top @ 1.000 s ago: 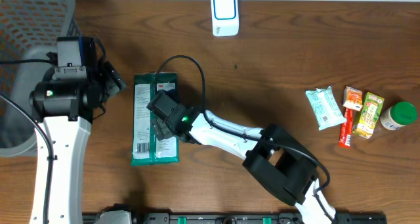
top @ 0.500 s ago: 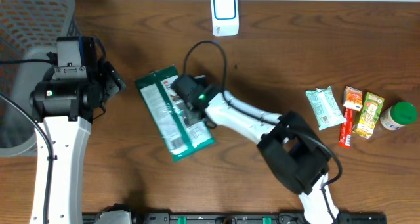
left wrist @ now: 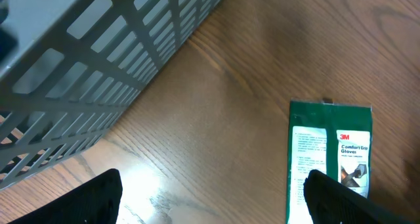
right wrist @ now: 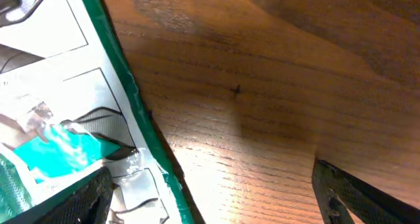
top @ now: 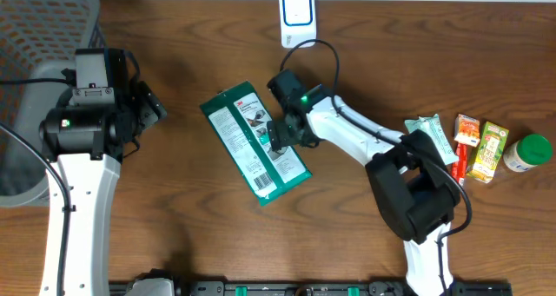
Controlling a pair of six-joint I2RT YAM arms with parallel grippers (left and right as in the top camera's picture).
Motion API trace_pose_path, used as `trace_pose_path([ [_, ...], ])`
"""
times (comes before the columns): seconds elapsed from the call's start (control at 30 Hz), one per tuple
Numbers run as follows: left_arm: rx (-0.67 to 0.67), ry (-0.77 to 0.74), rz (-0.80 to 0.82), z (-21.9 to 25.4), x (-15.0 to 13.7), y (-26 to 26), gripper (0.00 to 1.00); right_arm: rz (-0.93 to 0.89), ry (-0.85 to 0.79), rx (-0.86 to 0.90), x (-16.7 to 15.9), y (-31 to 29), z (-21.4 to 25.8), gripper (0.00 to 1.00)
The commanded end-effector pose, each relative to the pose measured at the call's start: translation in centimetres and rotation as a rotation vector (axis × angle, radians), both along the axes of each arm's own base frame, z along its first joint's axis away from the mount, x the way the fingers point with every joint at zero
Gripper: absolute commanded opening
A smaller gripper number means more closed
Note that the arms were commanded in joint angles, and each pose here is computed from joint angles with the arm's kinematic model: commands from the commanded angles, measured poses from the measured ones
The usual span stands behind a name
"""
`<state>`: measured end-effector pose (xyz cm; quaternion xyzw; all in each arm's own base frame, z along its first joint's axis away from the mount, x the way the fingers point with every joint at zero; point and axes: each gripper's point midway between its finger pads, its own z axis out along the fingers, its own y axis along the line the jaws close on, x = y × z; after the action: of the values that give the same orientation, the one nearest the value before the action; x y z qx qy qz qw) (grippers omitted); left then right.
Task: Scan the item barcode
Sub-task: 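Lift and rotate the glove pack with the right gripper toward the scanner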
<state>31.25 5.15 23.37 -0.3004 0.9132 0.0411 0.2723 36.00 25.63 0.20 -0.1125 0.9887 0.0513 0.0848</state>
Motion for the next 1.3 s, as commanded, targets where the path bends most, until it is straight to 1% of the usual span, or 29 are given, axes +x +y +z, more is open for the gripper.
trace_pose_path([
  [0.0,0.017,-0.006,0.0,0.4,-0.1,0.3,0.89,0.073,0.063,0.035,-1.3,0.0,-0.7,0.94],
  [0.73,0.017,-0.006,0.0,0.4,-0.1,0.3,0.89,0.086,0.063,0.044,-1.3,0.2,-0.7,0.96],
  [0.9,0.017,-0.006,0.0,0.4,-0.1,0.3,0.89,0.178,0.076,0.086,-1.8,1.0,-0.4,0.93],
  [1.0,0.017,-0.005,0.0,0.4,-0.1,0.3,0.89,0.249,0.072,0.157,-2.0,2.1,1.0,0.9],
  [1.07,0.017,-0.005,0.0,0.4,-0.1,0.3,0.89,0.293,0.047,0.207,-1.9,2.7,2.8,0.89],
  [1.2,0.017,-0.005,0.0,0.4,-0.1,0.3,0.89,0.369,-0.038,0.215,-1.5,2.4,6.2,0.93],
  [1.27,0.017,-0.005,0.0,0.4,-0.1,0.3,0.89,0.374,-0.066,0.224,-1.2,2.2,7.4,0.97],
])
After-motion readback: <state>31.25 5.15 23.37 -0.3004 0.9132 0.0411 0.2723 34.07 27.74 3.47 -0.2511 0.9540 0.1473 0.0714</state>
